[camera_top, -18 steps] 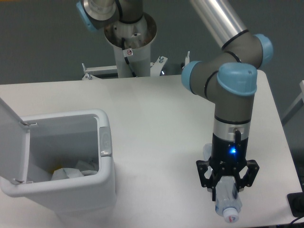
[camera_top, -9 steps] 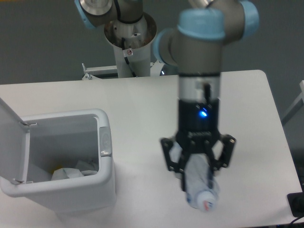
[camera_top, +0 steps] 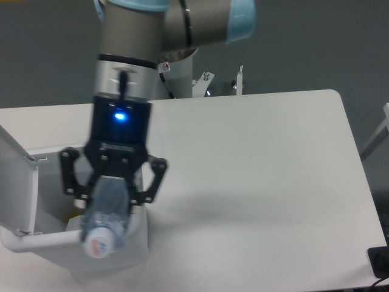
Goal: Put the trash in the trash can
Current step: 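Lower the bottle into the bin and release it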
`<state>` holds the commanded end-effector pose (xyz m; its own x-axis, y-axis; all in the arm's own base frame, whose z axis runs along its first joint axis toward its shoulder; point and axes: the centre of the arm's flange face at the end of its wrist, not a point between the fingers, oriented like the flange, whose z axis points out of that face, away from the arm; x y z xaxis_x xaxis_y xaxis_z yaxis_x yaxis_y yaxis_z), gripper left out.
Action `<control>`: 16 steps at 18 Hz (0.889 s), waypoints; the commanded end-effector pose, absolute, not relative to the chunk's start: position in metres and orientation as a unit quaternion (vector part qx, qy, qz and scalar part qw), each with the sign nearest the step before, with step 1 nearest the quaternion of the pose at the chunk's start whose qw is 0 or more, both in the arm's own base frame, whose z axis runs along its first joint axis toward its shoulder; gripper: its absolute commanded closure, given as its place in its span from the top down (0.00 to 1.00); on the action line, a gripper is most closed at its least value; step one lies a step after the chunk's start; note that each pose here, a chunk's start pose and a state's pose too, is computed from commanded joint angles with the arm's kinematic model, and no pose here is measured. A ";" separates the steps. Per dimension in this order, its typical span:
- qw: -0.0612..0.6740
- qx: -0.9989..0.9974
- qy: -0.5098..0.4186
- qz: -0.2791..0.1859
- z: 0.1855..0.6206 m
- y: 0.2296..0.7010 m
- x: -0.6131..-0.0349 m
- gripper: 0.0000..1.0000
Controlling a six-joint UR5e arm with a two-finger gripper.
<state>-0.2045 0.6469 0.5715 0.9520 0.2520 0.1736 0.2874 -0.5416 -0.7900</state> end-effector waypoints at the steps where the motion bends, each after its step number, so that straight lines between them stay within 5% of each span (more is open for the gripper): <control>1: 0.441 -0.885 -0.148 -0.028 0.556 0.651 -0.191 0.57; 3: 0.435 -0.889 -0.142 -0.030 0.548 0.653 -0.188 0.92; 4: 0.431 -0.890 -0.144 -0.031 0.543 0.653 -0.188 1.00; 9: 0.435 -0.887 -0.153 -0.020 0.553 0.640 -0.195 1.00; 16: 0.406 -0.864 -0.287 0.082 0.534 0.568 -0.377 1.00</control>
